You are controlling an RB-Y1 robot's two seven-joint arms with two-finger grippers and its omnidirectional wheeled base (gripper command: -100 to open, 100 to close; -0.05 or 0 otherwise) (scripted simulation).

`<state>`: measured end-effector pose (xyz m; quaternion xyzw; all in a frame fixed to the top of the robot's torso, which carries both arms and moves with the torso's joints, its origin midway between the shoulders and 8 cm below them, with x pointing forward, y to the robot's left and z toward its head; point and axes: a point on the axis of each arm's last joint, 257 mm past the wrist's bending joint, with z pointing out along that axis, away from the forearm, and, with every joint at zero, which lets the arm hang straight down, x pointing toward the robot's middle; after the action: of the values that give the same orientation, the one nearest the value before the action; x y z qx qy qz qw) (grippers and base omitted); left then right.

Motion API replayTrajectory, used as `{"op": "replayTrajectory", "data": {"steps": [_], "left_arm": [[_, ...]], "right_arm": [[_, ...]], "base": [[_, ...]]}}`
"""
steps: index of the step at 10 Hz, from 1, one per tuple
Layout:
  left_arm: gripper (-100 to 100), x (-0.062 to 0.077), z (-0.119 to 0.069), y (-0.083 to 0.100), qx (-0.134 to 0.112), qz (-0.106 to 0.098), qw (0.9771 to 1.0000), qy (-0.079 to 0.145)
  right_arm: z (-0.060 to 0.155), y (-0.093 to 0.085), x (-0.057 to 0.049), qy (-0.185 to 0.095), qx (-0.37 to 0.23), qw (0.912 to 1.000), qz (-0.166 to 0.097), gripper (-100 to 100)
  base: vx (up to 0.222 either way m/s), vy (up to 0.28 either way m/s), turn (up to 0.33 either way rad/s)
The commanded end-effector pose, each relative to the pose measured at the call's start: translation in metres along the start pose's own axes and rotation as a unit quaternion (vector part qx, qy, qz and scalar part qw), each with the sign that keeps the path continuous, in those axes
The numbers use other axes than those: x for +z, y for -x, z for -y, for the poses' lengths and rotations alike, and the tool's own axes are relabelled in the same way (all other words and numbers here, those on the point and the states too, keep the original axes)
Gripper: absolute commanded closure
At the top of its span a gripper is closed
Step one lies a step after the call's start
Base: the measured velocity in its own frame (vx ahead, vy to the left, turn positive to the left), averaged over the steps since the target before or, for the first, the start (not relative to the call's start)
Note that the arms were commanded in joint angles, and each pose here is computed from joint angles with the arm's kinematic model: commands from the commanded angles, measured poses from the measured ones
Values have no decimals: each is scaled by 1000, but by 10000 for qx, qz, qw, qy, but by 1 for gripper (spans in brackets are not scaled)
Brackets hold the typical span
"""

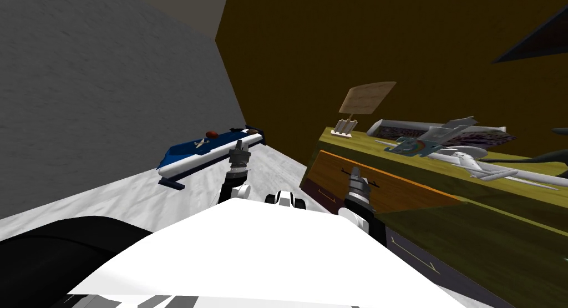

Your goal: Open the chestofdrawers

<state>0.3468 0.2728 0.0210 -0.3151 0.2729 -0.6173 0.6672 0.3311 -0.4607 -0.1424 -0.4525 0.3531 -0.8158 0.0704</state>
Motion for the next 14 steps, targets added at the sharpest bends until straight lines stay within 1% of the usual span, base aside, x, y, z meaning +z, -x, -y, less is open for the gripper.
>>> {"op": "replayTrajectory", "data": {"steps": [1,2,3,4,6,7,9,10,12,14], "left_arm": [[0,0,0,0,0,0,10000,0],[0,0,0,0,0,0,10000,0],[0,0,0,0,0,0,10000,0],[0,0,0,0,0,0,10000,0],[0,0,0,0,0,0,10000,0],[0,0,0,0,0,0,10000,0],[0,0,0,0,0,0,10000,0],[0,0,0,0,0,0,10000,0],[0,0,0,0,1,0,10000,1],[0,0,0,0,1,0,10000,1]], "right_arm": [[-11,6,-1,199,543,9983,-5,-100],[-11,6,-1,199,569,9982,-5,-100],[-18,10,-2,323,867,9957,-19,-100],[-18,10,-2,323,886,9955,-19,-100],[-29,18,-5,554,1420,9883,-60,-100],[-29,18,-5,554,1454,9878,-62,-100],[-38,26,-9,765,1934,9781,-122,-100],[-38,26,-9,765,1934,9781,-122,-100],[-44,34,-14,959,2321,9678,-194,-100],[-47,41,-20,1122,2592,9589,-266,-100]], "base": [[-36,-14,142],[-31,-10,107],[-29,-5,184],[-27,-9,70],[-37,-8,136],[-32,-8,102],[-32,-13,117],[-32,11,112],[2,34,163],[1,0,70]]}}
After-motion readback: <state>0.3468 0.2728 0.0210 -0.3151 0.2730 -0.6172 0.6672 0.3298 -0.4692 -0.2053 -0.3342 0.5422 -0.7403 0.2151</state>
